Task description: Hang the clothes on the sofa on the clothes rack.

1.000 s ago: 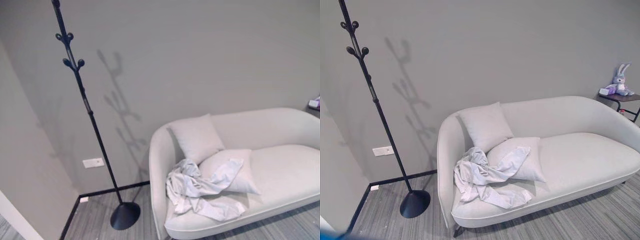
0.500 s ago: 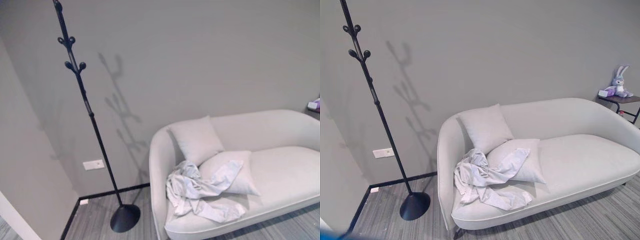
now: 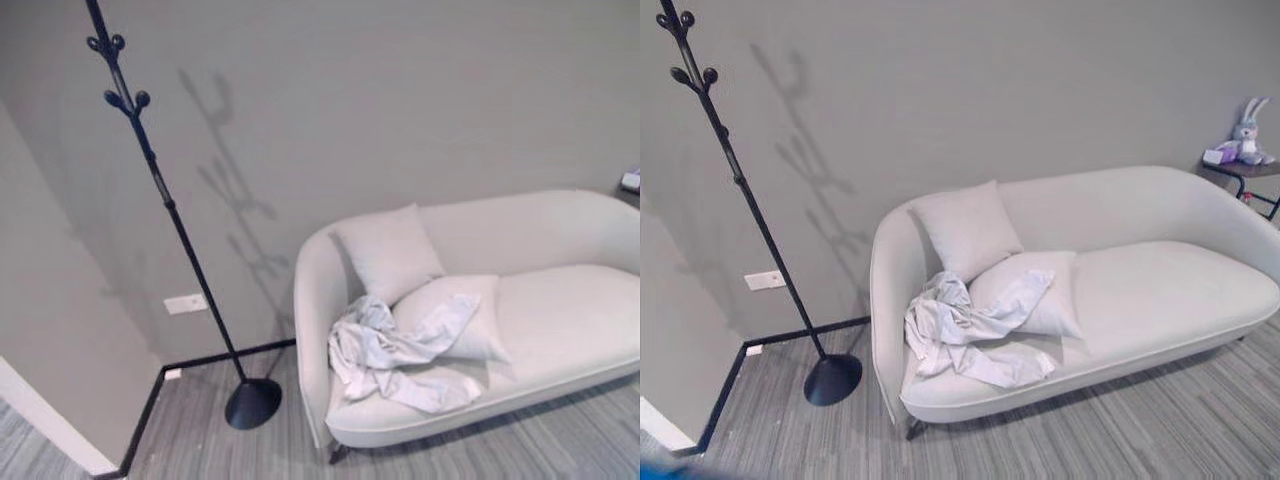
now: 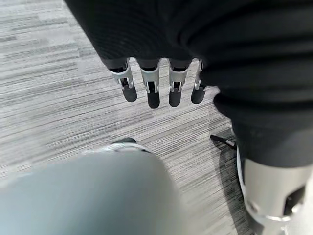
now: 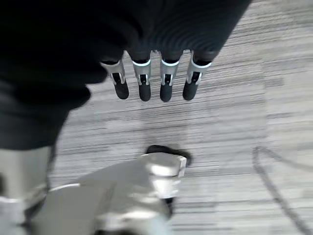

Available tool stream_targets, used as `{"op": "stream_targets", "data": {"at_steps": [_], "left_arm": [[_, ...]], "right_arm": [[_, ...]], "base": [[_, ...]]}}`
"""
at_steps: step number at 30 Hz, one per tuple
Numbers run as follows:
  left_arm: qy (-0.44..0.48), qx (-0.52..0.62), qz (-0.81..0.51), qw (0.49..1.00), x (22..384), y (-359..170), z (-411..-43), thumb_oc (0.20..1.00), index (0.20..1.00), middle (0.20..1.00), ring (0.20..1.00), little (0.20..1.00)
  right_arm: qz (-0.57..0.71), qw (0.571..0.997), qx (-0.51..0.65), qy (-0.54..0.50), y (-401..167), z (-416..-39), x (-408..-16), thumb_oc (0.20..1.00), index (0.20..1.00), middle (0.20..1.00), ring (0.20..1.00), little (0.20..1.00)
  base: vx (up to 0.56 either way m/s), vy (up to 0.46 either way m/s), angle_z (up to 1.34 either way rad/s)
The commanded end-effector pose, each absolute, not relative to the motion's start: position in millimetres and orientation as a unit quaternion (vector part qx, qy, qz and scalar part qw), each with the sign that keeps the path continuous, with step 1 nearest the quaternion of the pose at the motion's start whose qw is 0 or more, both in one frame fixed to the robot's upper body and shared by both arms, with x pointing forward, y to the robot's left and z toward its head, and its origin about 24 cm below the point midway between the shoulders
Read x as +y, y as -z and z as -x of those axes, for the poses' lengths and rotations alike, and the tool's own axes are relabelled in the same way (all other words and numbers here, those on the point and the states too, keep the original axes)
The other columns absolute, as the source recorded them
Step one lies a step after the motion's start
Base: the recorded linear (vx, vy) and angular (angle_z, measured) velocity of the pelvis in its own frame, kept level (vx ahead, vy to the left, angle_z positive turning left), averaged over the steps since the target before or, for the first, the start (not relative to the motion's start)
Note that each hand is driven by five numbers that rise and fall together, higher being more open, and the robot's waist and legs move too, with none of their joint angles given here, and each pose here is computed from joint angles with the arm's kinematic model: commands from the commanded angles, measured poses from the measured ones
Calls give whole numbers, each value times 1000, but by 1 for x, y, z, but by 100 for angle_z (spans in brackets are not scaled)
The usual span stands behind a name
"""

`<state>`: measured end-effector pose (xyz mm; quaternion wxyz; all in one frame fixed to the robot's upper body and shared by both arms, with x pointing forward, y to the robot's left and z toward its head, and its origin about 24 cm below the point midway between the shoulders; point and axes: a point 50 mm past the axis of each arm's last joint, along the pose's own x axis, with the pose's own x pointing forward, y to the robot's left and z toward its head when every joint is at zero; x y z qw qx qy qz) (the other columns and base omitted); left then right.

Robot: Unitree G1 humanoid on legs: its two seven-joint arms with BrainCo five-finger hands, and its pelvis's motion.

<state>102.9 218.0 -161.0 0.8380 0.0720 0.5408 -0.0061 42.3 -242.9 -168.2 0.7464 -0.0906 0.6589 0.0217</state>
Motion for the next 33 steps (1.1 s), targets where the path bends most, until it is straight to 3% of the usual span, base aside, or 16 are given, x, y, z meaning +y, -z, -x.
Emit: {"op": "stream_targets", "data": {"at_steps": [1, 12, 17, 23, 24, 26, 28, 30, 31, 32, 33], "left_arm": [[-10, 487, -35, 872, 201, 154, -133, 1000, 1000, 1000, 1000, 1000], [-36, 499, -14, 866, 201, 158, -124, 1000, 1000, 1000, 1000, 1000], [35, 476, -101, 873, 199, 151, -143, 1000, 1000, 1000, 1000, 1000], [33, 454, -118, 882, 207, 145, -152, 1000, 1000, 1000, 1000, 1000], [45, 458, -126, 879, 198, 147, -150, 1000, 1000, 1000, 1000, 1000], [42, 458, -135, 877, 198, 148, -147, 1000, 1000, 1000, 1000, 1000], [15, 458, -138, 878, 205, 148, -146, 1000, 1000, 1000, 1000, 1000], [8, 456, -136, 880, 207, 147, -147, 1000, 1000, 1000, 1000, 1000], [1, 460, -133, 878, 209, 148, -145, 1000, 1000, 1000, 1000, 1000], [-16, 461, -124, 879, 212, 147, -145, 1000, 1000, 1000, 1000, 1000], [-20, 462, -120, 878, 210, 148, -145, 1000, 1000, 1000, 1000, 1000]], "right_arm": [[116, 755, 645, -26, 164, -58, -252, 1000, 1000, 1000, 1000, 1000], [115, 738, 665, -7, 162, -48, -265, 1000, 1000, 1000, 1000, 1000], [129, 761, 636, -13, 158, -71, -265, 1000, 1000, 1000, 1000, 1000], [170, 809, 563, 18, 138, -119, -288, 1000, 1000, 1000, 1000, 1000], [187, 823, 535, 21, 140, -146, -259, 1000, 1000, 1000, 1000, 1000], [178, 821, 542, 32, 144, -134, -261, 1000, 1000, 1000, 1000, 1000], [175, 860, 478, 47, 135, -162, -245, 1000, 1000, 1000, 1000, 1000], [187, 861, 471, 55, 131, -160, -257, 1000, 1000, 1000, 1000, 1000], [183, 878, 438, 60, 124, -174, -251, 1000, 1000, 1000, 1000, 1000], [227, 916, 329, 43, 88, -207, -248, 1000, 1000, 1000, 1000, 1000], [258, 925, 274, 45, 66, -212, -254, 1000, 1000, 1000, 1000, 1000]], "base": [[188, 240, 15], [417, 278, -26], [285, 304, -8], [144, 246, -50], [144, 140, -34], [162, 139, 14], [94, 60, -8], [69, -1, -7], [177, -26, 21], [209, -53, 34], [175, -66, 29]]}}
